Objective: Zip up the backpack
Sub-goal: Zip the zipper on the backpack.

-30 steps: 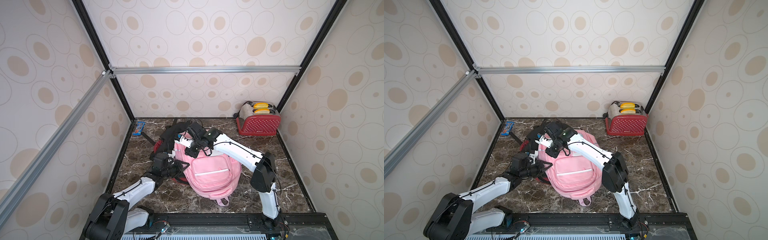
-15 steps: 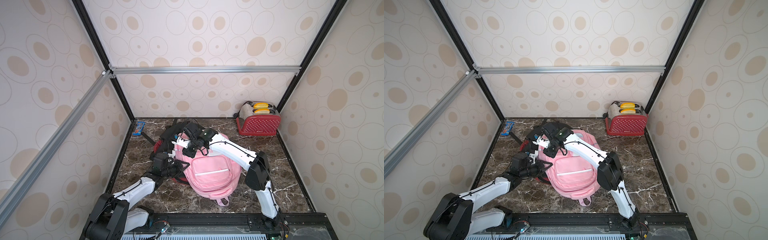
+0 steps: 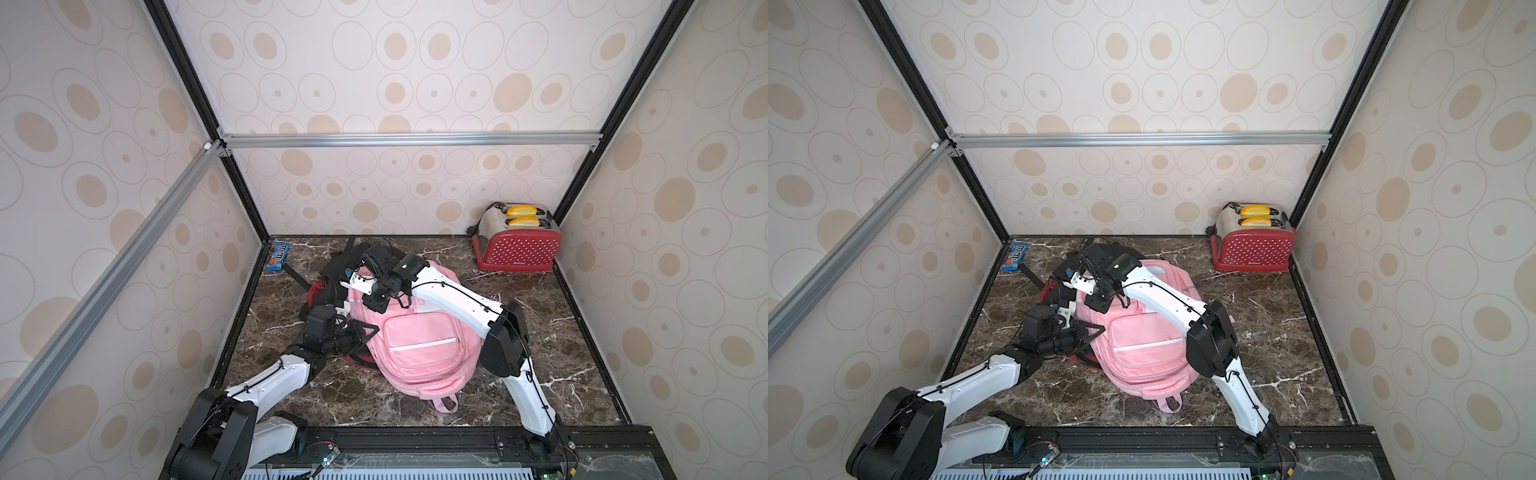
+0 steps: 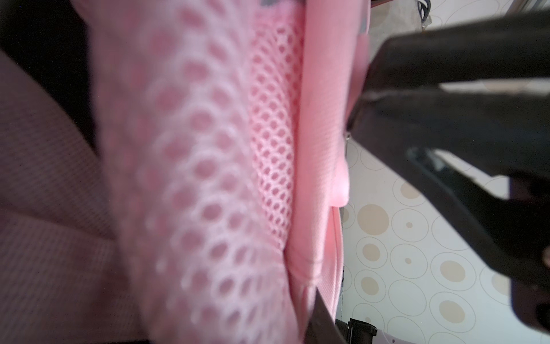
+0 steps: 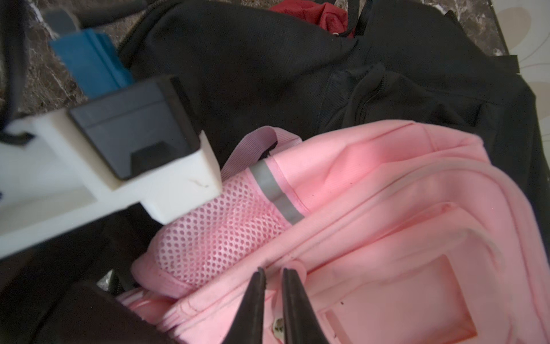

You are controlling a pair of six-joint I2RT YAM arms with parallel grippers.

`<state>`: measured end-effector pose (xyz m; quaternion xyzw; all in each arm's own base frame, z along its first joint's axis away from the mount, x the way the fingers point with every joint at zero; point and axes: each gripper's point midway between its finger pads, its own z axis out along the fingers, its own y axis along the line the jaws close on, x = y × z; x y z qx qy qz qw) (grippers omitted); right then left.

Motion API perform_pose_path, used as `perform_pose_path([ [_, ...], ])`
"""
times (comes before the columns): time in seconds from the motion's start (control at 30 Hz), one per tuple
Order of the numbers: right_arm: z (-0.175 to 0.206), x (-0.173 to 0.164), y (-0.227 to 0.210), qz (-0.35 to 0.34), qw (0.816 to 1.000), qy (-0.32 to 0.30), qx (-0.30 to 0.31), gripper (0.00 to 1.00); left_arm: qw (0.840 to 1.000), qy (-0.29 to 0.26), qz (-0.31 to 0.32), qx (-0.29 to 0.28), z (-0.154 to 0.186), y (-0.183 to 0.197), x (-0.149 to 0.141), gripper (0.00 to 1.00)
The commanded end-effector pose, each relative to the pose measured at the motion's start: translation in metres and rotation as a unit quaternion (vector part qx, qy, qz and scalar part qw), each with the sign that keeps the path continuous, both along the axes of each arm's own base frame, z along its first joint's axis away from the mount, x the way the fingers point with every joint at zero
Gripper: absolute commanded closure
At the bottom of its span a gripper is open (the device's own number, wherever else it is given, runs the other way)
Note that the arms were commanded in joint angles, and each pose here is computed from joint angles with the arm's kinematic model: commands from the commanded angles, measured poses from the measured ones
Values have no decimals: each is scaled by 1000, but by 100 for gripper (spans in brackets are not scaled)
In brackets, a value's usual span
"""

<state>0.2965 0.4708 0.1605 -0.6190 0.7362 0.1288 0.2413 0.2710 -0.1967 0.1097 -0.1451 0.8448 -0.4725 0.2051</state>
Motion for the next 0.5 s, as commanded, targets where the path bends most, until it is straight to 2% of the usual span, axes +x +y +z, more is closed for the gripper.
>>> perform_pose_path([
  [0.0,-17,2,-2,1,1000,6,-22,89,997,-69,-19,-33,41,-10,7,100],
  [0.13,-18,4,-4,-1,1000,10,-22,95,997,-69,-18,-33,41,-9,7,100],
  [0.2,-18,3,-4,0,1000,13,-19,95,997,-70,-18,-32,42,-9,8,100],
  [0.37,-15,1,-4,-5,1000,16,-16,75,997,-68,-18,-31,40,-9,8,100],
  [0.47,-18,5,-7,-11,1000,10,-24,72,997,-71,-18,-33,43,-10,8,100],
])
